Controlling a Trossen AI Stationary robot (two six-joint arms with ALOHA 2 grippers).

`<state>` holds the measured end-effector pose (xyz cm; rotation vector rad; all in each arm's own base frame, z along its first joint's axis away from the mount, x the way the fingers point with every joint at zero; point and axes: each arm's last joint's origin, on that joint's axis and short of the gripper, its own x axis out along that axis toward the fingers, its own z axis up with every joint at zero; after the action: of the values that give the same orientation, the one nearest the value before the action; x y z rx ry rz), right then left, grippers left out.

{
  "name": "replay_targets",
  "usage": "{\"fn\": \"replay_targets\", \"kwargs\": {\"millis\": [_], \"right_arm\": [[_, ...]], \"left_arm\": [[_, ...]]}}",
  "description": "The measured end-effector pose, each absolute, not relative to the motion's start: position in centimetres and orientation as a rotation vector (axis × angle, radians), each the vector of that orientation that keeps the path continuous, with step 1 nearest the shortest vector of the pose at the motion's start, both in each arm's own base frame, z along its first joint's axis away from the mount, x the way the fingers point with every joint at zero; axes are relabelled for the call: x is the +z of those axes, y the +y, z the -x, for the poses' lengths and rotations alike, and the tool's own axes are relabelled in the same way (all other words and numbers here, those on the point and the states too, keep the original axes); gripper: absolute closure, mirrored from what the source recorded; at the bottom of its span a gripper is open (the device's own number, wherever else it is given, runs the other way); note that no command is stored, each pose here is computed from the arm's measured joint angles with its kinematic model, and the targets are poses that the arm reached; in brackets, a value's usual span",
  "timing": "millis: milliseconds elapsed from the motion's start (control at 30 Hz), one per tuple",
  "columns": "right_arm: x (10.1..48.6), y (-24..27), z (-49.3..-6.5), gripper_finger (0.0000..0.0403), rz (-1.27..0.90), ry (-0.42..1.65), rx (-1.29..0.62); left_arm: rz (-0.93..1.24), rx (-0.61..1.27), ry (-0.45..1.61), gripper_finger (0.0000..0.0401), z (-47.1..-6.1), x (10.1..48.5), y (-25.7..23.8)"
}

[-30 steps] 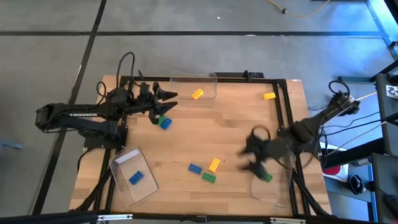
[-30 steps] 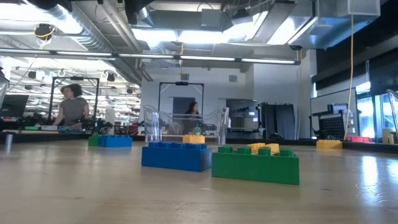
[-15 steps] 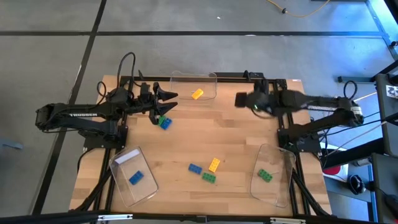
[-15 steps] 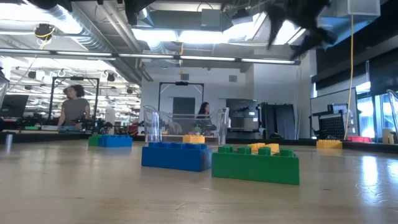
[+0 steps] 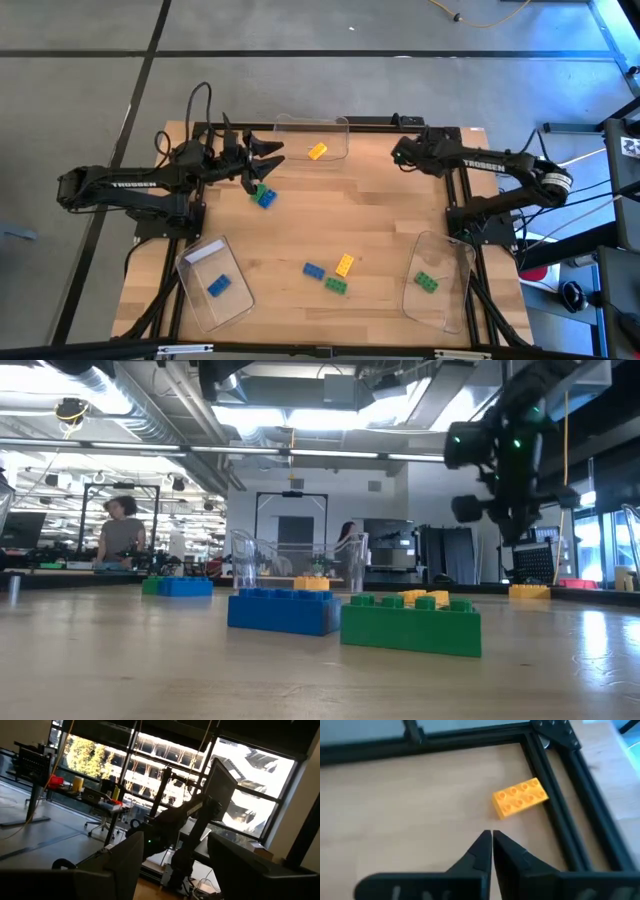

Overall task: Sort & place blocks by color
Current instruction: Put the top yellow game piece into the top transparent bin

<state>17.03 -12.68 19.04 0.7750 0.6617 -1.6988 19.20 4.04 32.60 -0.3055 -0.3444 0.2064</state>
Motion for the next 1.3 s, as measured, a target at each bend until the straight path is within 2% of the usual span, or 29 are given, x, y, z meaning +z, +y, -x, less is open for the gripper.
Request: {"fn": "replay_targets", "kwargs": {"millis": [233, 533, 933, 1100, 1300], "right_arm": [[15.3, -13.3, -15.0, 0.0400, -0.841, 0.513, -1.791], [13.6, -14.8, -13.2, 0.0401, -0.802, 0.307, -1.957], [10.5, -17.1, -13.2, 0.0403, -0.796, 0.349, -1.990], [10.5, -16.9, -13.9, 0.0403, -0.810, 0.382, -1.919], [11.2, -15.9, -15.9, 0.0403, -0.819, 0.473, -1.663]], "left_arm": [[0.313, 0.261, -0.355, 0.0188, -19.2, 32.6, 4.2], [0.317, 0.287, -0.361, 0.0188, -19.1, 32.6, 4.3], [0.324, 0.289, -0.363, 0.0188, -19.1, 32.6, 4.3], [0.325, 0.296, -0.364, 0.0188, -19.1, 32.6, 4.3], [0.325, 0.297, -0.364, 0.0188, -19.1, 32.6, 4.3]]}}
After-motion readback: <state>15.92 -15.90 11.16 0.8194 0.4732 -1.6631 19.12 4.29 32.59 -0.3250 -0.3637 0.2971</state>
